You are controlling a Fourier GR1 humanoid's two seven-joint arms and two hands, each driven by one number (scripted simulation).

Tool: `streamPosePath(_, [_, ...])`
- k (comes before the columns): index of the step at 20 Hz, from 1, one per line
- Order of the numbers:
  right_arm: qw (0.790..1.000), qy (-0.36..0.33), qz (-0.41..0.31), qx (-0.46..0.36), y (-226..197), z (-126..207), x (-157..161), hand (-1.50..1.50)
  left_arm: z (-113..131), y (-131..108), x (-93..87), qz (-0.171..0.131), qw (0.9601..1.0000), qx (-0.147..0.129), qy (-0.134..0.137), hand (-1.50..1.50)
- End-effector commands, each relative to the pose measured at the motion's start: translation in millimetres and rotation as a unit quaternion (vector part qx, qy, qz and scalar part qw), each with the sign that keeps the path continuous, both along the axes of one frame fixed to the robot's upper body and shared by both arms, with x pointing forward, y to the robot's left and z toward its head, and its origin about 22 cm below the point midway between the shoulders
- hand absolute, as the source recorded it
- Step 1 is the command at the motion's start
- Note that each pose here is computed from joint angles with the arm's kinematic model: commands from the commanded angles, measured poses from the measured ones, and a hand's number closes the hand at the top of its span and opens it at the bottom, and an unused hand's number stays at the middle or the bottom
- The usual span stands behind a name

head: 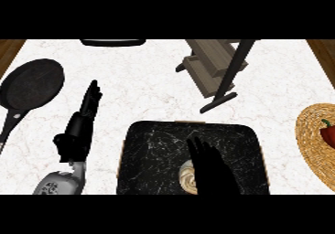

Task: Pick the cupcake from the tray and place it in the tiered basket

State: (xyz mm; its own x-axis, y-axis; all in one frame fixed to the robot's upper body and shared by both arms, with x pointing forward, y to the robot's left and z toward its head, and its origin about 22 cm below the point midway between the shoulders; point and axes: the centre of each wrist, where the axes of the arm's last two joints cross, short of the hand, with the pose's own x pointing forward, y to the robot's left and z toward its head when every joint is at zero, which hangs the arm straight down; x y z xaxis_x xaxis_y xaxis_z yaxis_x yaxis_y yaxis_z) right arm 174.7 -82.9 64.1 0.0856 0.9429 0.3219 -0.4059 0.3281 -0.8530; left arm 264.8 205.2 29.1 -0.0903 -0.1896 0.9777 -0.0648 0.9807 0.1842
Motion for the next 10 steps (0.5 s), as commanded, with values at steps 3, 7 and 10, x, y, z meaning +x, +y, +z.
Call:
streamPosePath(3, [1.000, -0.002, -0.012, 0.008, 0, -25, -2, -1.50, -6, -1, 17.4, -0.008, 1.0000, -0.003, 0.001, 0.00])
streamPosePath(7, [0.999, -0.020, -0.039, 0.012, 3, -28, 9, 1.50, -8, 10, 5.7, -0.003, 1.0000, -0.003, 0.005, 0.00])
streamPosePath(10, [0.997, -0.066, -0.023, -0.011, 13, -30, 4, 1.50, 2, 0, 7.5, -0.010, 0.9999, -0.003, -0.006, 0.00])
